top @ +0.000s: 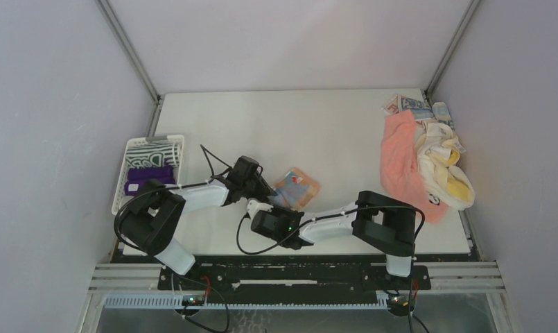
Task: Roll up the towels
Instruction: Roll the towel at the center of the board.
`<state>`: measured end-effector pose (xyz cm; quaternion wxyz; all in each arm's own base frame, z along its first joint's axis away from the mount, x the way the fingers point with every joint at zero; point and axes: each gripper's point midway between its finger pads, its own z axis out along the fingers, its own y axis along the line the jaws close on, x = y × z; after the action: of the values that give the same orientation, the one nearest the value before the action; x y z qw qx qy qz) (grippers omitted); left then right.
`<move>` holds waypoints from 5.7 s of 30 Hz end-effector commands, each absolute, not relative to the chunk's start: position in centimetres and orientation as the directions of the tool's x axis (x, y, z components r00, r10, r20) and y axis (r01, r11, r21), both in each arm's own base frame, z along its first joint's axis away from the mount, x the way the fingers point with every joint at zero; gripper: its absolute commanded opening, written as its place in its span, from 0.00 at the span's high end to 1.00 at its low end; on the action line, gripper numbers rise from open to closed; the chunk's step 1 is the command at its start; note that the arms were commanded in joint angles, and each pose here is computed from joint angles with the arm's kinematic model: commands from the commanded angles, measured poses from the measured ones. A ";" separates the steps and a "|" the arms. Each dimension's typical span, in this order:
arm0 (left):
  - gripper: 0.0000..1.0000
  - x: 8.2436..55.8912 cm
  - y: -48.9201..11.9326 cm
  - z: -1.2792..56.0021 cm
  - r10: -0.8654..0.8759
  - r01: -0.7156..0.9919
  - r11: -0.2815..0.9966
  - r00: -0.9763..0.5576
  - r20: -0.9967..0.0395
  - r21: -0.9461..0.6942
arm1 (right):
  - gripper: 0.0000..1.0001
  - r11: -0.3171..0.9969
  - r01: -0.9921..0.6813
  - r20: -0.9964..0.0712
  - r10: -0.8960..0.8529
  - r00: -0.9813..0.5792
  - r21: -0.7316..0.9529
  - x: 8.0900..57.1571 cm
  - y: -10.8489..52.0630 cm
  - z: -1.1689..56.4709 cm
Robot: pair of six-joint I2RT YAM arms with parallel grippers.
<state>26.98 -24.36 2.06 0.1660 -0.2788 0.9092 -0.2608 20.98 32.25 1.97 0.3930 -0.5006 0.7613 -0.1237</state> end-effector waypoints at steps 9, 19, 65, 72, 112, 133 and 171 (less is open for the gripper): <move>0.38 25.8 -22.0 2.2 -0.611 -0.448 0.729 -0.766 -0.198 -0.517 | 0.93 0.593 -0.804 -0.542 -0.692 -0.477 -0.049 19.6 31.9 1.1; 0.22 27.0 -20.6 7.2 -0.690 -0.416 0.642 -0.680 -0.249 -0.644 | 0.92 0.498 -0.594 -0.485 -0.344 -0.804 0.632 20.7 31.2 4.4; 0.67 27.2 -29.3 1.6 -0.506 -0.307 0.735 -0.842 -0.188 -0.605 | 0.60 0.415 -0.140 -0.170 0.034 -0.985 0.899 24.4 27.2 3.6; 0.67 26.8 -28.2 1.2 -0.503 -0.310 0.759 -0.837 -0.214 -0.572 | 0.53 0.575 -0.252 -0.325 0.027 -0.945 0.779 25.8 25.0 7.0; 0.67 26.3 -22.7 1.4 -0.466 -0.348 0.861 -0.832 -0.300 -0.372 | 0.44 0.596 -0.801 -0.786 -0.521 -0.331 -0.057 24.8 30.5 10.2; 0.67 26.4 -23.1 1.3 -0.470 -0.354 0.853 -0.841 -0.269 -0.383 | 0.46 0.448 -0.806 -0.624 -0.771 -0.129 -0.387 22.0 31.9 2.5; 0.66 26.6 -23.0 1.3 -0.447 -0.344 0.865 -0.859 -0.251 -0.365 | 0.46 0.421 -0.820 -0.532 -0.829 -0.174 -0.388 21.5 31.9 0.8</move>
<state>27.48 -24.12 2.56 0.1860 -0.2200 0.9382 -0.1917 22.05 32.44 2.20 0.3747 -0.5348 0.7573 0.0095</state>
